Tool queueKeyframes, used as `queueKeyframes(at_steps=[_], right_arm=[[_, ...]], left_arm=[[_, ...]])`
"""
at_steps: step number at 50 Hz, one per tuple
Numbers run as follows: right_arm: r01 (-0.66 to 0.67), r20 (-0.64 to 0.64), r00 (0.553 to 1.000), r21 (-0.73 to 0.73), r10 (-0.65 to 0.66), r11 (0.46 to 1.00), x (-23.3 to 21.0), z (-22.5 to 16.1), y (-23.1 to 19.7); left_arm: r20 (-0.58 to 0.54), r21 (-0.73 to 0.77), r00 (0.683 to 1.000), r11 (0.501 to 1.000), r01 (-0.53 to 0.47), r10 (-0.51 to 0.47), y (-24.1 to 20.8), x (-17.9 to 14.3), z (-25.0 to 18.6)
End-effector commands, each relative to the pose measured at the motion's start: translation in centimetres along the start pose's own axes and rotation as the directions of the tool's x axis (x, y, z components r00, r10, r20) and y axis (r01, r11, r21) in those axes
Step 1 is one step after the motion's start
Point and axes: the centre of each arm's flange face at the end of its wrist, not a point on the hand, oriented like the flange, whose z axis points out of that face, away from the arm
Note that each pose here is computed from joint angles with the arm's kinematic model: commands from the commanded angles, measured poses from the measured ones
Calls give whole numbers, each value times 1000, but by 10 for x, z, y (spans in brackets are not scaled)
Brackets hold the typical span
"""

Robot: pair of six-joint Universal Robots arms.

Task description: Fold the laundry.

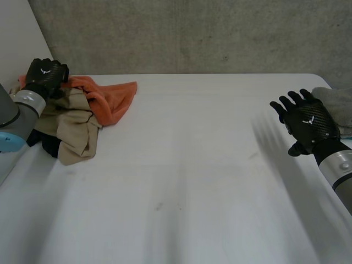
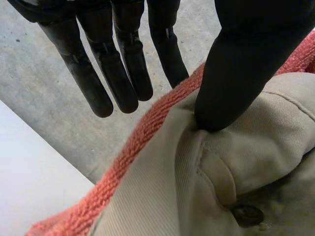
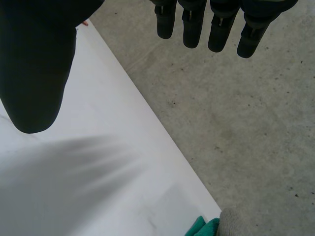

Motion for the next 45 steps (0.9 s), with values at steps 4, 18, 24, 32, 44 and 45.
queueKeyframes(at_steps=[4, 18, 24, 32, 44, 45], right_arm=[[-5, 2, 1000, -12, 6, 1000, -2, -1, 3], [-5, -5, 1000, -15, 5, 1000, -1, 0, 3], [-2, -4, 1000, -16, 2, 1000, -1, 0, 4], [-5, 0, 1000, -20, 5, 1000, -2, 1, 6], [-8, 3, 1000, -24, 8, 1000, -3, 0, 7], [-8, 2, 1000, -25, 8, 1000, -3, 0, 7]], left_arm=[[20, -2, 1000, 1000, 0, 0, 4, -4, 3], [49, 185, 981, 967, 176, -188, -95, -39, -13], [15, 161, 978, 966, 201, -206, -91, -31, -17], [31, 244, 981, 953, 178, -191, -130, -40, -26], [50, 174, 978, 967, 189, -200, -81, -41, -9], [72, 159, 977, 970, 185, -199, -69, -50, -6]])
